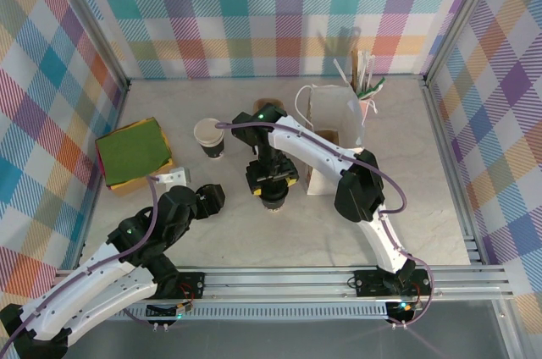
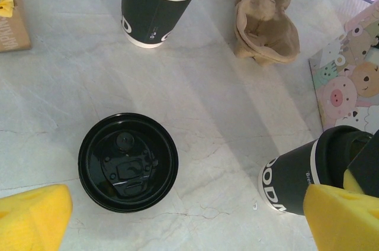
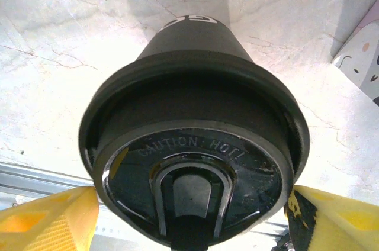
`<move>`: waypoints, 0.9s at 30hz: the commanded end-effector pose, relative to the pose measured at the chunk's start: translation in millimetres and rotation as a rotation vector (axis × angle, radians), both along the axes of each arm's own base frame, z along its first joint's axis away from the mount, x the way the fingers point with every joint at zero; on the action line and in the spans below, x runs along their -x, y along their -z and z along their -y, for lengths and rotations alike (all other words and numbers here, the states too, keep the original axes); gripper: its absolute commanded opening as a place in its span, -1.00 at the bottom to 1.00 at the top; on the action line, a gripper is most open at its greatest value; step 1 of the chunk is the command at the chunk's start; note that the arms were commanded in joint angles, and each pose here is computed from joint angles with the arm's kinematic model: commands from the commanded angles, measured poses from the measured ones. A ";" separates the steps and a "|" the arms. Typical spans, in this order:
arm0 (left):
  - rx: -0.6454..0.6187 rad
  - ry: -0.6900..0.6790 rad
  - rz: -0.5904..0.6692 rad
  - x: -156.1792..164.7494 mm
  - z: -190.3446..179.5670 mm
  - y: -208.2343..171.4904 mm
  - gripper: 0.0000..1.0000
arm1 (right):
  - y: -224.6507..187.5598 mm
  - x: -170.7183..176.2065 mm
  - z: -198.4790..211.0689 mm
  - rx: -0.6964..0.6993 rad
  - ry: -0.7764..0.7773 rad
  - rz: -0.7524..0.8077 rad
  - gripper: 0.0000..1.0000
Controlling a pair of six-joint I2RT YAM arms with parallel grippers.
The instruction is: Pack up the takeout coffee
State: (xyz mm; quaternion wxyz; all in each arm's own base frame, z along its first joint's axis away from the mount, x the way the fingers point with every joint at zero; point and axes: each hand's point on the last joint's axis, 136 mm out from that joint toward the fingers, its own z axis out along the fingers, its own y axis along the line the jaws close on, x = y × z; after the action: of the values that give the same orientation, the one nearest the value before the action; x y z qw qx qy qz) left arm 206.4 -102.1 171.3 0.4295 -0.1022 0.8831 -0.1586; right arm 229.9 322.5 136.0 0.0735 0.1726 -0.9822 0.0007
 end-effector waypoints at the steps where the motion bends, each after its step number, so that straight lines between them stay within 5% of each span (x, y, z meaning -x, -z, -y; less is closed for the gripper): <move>1: 0.021 -0.002 0.008 -2.3 2.4 -0.7 0.99 | -3.8 -0.5 6.7 0.028 0.009 -0.004 0.63; 27: 0.018 -0.006 0.006 -1.1 0.3 0.2 0.99 | 10.2 -2.3 7.3 0.035 0.012 -0.034 0.61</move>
State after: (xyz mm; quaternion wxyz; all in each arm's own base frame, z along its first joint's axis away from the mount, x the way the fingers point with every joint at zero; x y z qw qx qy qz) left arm 206.8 -103.0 171.7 0.4299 -0.1037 0.8822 -0.1618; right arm 236.0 318.7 131.9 0.0740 0.1698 -0.9827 0.0077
